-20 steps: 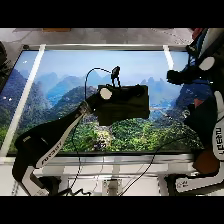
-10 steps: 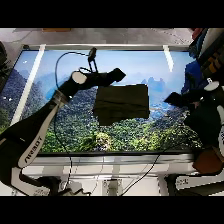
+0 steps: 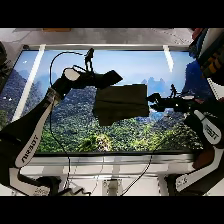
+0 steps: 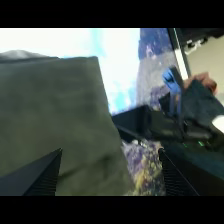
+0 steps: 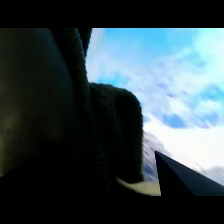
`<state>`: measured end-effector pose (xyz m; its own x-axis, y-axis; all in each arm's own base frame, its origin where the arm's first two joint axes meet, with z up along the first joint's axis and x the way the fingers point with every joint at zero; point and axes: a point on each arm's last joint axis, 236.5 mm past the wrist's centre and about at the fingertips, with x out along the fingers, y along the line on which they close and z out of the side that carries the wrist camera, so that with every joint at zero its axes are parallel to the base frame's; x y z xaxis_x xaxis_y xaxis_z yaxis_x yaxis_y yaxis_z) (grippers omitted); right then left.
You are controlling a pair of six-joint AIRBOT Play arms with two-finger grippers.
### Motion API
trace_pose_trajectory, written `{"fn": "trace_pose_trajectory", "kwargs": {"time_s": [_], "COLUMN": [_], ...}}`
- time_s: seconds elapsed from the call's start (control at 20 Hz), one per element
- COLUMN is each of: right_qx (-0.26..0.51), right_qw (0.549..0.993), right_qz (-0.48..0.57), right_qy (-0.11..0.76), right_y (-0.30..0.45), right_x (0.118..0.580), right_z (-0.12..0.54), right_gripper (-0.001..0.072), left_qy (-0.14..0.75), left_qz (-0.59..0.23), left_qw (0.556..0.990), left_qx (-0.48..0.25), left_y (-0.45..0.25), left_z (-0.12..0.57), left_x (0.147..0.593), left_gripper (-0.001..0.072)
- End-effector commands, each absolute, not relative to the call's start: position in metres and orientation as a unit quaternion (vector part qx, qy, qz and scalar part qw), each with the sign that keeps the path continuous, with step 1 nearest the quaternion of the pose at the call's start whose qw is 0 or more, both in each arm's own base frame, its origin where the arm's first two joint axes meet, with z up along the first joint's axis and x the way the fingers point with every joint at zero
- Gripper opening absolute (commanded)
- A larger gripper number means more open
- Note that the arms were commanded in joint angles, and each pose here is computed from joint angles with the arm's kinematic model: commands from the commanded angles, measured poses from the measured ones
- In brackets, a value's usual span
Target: Fold the clothes and pants, and hang the long-sleeved shirts on hangers.
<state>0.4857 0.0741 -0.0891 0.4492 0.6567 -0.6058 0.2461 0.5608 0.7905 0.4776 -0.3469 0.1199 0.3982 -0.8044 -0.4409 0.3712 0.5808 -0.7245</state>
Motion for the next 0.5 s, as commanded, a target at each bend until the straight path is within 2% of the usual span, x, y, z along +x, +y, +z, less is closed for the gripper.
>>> {"fn": "trace_pose_trajectory", "kwargs": {"time_s": [0.0, 0.25, 0.45], "right_qx": [0.509, 0.45, 0.414], "right_qw": [0.696, 0.735, 0.733], "right_qz": [0.139, 0.156, 0.204], "right_qy": [0.487, 0.483, 0.5], "right_y": [0.089, 0.058, 0.069], "right_x": [0.513, 0.526, 0.52], "right_z": [-0.086, -0.064, -0.043], "right_gripper": [0.0718, 0.0692, 0.0712], "left_qy": [0.415, 0.414, 0.414], "left_qz": [-0.379, -0.378, -0.378], "left_qw": [0.784, 0.785, 0.785], "left_qx": [-0.263, -0.263, -0.263], "left_y": [-0.35, -0.349, -0.349], "left_z": [0.118, 0.118, 0.118], "left_x": [0.47, 0.471, 0.471], "left_gripper": [0.0693, 0.0693, 0.0693]}}
